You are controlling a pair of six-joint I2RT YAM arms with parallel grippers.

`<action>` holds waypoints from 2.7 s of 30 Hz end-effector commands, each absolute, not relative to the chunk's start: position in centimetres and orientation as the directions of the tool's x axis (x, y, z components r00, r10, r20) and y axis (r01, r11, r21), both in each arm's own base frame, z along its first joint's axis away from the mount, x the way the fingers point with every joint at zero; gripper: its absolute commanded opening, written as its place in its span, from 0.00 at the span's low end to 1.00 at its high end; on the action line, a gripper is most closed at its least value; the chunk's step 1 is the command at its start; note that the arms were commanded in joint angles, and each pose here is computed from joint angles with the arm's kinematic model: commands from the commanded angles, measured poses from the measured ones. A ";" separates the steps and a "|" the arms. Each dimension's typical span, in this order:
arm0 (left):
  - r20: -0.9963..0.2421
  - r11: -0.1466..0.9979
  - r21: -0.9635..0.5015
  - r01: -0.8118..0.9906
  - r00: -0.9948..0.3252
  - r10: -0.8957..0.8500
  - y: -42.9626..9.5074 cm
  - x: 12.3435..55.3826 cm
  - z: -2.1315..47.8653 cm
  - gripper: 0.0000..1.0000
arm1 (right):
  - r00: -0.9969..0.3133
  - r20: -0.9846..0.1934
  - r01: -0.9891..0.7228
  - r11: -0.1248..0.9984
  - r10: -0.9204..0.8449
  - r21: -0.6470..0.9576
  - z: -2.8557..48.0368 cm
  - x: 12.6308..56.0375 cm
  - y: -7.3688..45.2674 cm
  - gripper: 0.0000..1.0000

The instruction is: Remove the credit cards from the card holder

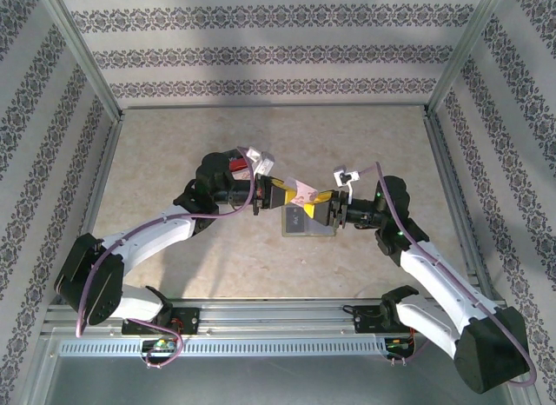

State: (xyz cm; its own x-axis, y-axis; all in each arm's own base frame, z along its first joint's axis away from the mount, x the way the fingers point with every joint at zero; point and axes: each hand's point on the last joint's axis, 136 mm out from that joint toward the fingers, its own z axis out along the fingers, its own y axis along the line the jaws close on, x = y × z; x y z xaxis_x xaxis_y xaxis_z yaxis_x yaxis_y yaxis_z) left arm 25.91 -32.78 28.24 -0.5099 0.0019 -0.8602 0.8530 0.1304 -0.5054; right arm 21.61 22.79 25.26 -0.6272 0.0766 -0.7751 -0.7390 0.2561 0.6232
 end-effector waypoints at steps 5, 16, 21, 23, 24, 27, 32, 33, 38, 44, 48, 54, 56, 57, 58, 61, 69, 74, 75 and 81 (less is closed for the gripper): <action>-0.866 0.093 -0.500 0.861 -0.495 -0.073 -32.5 26.1 29.8 0.00 | -0.576 -0.813 -0.784 0.224 0.084 0.579 26.8 21.5 23.9 0.16; -0.857 0.114 -0.514 0.850 -0.514 -0.033 -32.1 26.1 28.9 0.23 | -0.550 -0.830 -0.795 0.251 0.087 0.553 26.8 21.2 23.6 0.00; -0.876 0.146 -0.478 0.866 -0.483 -0.002 -31.1 26.4 30.2 0.59 | -0.578 -0.814 -0.775 0.279 0.051 0.567 25.8 21.2 23.5 0.00; -0.893 0.169 -0.438 0.883 -0.450 0.033 -30.5 26.3 31.0 0.64 | -0.593 -0.805 -0.767 0.287 0.023 0.574 25.3 21.0 23.5 0.00; -0.902 0.182 -0.412 0.893 -0.428 0.062 -30.2 26.1 31.4 0.67 | -0.603 -0.798 -0.763 0.287 0.007 0.579 25.1 20.9 23.6 0.00; -0.902 0.237 -0.357 0.904 -0.399 0.164 -29.5 25.8 31.9 0.70 | -0.618 -0.785 -0.760 0.291 -0.045 0.581 24.5 20.3 23.6 0.00; -0.835 0.242 -0.354 0.903 -0.422 0.353 -28.9 25.0 31.2 0.70 | -0.626 -0.769 -0.768 0.274 -0.131 0.579 24.2 18.9 23.9 0.00; -0.821 0.241 -0.353 0.904 -0.423 0.383 -28.8 24.9 31.0 0.69 | -0.623 -0.768 -0.773 0.265 -0.147 0.576 24.2 18.6 24.1 0.00; -0.786 0.186 -0.348 0.919 -0.394 0.477 -29.1 24.1 30.7 0.68 | -0.617 -0.761 -0.785 0.234 -0.202 0.574 24.2 17.7 24.8 0.00; -0.743 0.102 -0.343 0.934 -0.336 0.579 -29.7 22.5 29.6 0.64 | -0.608 -0.753 -0.794 0.212 -0.253 0.570 23.9 17.1 25.7 0.00; -0.705 0.089 -0.346 0.934 -0.322 0.633 -30.0 22.2 28.3 0.57 | -0.603 -0.752 -0.798 0.209 -0.267 0.566 23.8 17.1 25.9 0.00; -0.677 0.062 -0.359 0.931 -0.306 0.670 -30.6 21.5 27.2 0.47 | -0.601 -0.749 -0.799 0.204 -0.279 0.566 23.7 17.0 26.0 0.00; -0.669 0.060 -0.359 0.931 -0.302 0.679 -30.8 21.4 26.8 0.47 | -0.602 -0.747 -0.799 0.202 -0.282 0.567 23.6 16.9 26.0 0.00; -0.669 0.061 -0.358 0.932 -0.301 0.680 -30.8 21.5 26.8 0.46 | -0.602 -0.747 -0.799 0.201 -0.284 0.567 23.6 16.9 26.1 0.00; -0.666 0.062 -0.360 0.931 -0.303 0.681 -30.9 21.6 26.6 0.46 | -0.602 -0.746 -0.798 0.199 -0.285 0.568 23.5 16.9 26.1 0.00; -0.664 0.064 -0.364 0.929 -0.307 0.681 -31.1 21.9 26.4 0.46 | -0.601 -0.745 -0.799 0.193 -0.290 0.569 23.5 16.8 26.2 0.00; -0.656 0.047 -0.393 0.918 -0.316 0.685 -31.7 22.0 25.7 0.31 | -0.600 -0.743 -0.799 0.191 -0.297 0.570 23.4 16.7 26.4 0.00; -0.656 0.040 -0.398 0.916 -0.315 0.686 -31.9 22.1 25.5 0.13 | -0.600 -0.742 -0.800 0.189 -0.299 0.570 23.4 16.8 26.5 0.00; -0.661 0.036 -0.394 0.918 -0.310 0.683 -32.0 22.2 25.6 0.09 | -0.600 -0.742 -0.799 0.193 -0.299 0.569 23.4 16.9 26.5 0.00; -0.665 0.065 -0.329 0.942 -0.281 0.692 -31.4 22.7 25.3 0.00 | -0.610 -0.739 -0.792 0.269 -0.286 0.549 22.6 18.0 26.0 0.18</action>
State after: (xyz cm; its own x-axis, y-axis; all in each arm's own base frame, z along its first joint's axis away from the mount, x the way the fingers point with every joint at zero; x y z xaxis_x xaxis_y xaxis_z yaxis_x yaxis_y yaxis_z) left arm 22.20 -31.49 25.06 -0.3338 0.6893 -0.6430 0.9124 0.0650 -0.4041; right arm 17.56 25.91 21.27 -0.6523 -0.2989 -0.6965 -0.7578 0.2756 0.5915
